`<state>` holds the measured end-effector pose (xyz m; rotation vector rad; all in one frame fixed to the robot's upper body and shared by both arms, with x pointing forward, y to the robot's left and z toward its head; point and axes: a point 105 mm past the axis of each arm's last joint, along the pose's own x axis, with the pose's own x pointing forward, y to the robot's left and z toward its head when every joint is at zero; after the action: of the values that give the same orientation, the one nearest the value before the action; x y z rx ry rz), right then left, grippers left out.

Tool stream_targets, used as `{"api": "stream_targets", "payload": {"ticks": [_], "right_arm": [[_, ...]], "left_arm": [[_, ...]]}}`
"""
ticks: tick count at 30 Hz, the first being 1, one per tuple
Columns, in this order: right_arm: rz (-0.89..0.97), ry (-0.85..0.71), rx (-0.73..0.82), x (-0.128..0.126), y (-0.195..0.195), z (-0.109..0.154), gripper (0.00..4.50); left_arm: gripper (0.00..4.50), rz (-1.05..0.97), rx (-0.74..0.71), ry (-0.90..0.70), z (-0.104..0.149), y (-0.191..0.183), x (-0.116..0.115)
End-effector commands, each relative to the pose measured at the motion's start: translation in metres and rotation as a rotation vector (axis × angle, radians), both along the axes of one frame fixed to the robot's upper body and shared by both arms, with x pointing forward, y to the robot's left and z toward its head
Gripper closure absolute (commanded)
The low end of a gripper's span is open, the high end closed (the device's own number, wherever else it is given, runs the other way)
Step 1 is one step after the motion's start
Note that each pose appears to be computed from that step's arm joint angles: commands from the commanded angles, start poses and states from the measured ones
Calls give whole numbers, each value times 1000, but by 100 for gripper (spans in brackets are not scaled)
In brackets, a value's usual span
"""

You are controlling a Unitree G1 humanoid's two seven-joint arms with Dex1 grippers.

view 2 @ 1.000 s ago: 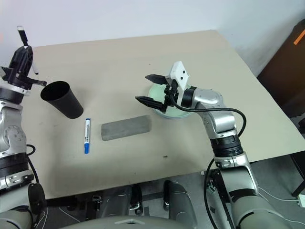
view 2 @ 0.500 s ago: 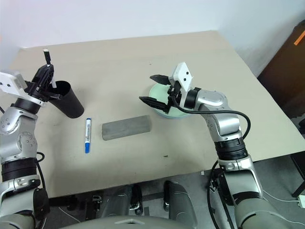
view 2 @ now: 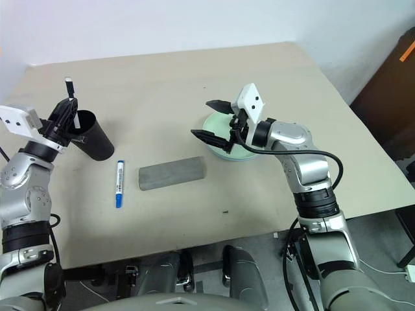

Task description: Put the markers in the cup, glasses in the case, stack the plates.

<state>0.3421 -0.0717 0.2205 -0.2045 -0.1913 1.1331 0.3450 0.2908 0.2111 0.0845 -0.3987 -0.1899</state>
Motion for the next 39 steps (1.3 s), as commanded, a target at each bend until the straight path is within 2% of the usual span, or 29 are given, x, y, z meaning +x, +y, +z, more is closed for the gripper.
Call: {"api": "stream_targets", "payload": {"ticks": [1,2,5,15,23,27,29,34,39], "right_arm": [[3,-62,15,-3,-2,14,0],[3,-62,14,-3,-2,14,0],[4,-63,12,-3,-2,13,0],[11,-63,1,-3,0,10,0],[32,-54,24,-5,2,12,0],[35,-43,36,0,-1,14,0],[32,-43,31,4,-2,14,0],[41,-44,20,13,-1,14,0],[61,-60,-3,22,2,15,0]], "left_arm": [[448,19,15,-28,9,4,-5],[448,19,14,-27,9,4,-5],[354,25,15,-26,8,6,-5],[2,38,17,-40,12,10,-7],[2,36,19,-33,25,12,-15],[2,51,99,56,39,13,-27],[2,75,87,67,48,12,-32],[2,57,82,123,53,-10,-50],[2,-11,-11,251,39,-42,-74]]}}
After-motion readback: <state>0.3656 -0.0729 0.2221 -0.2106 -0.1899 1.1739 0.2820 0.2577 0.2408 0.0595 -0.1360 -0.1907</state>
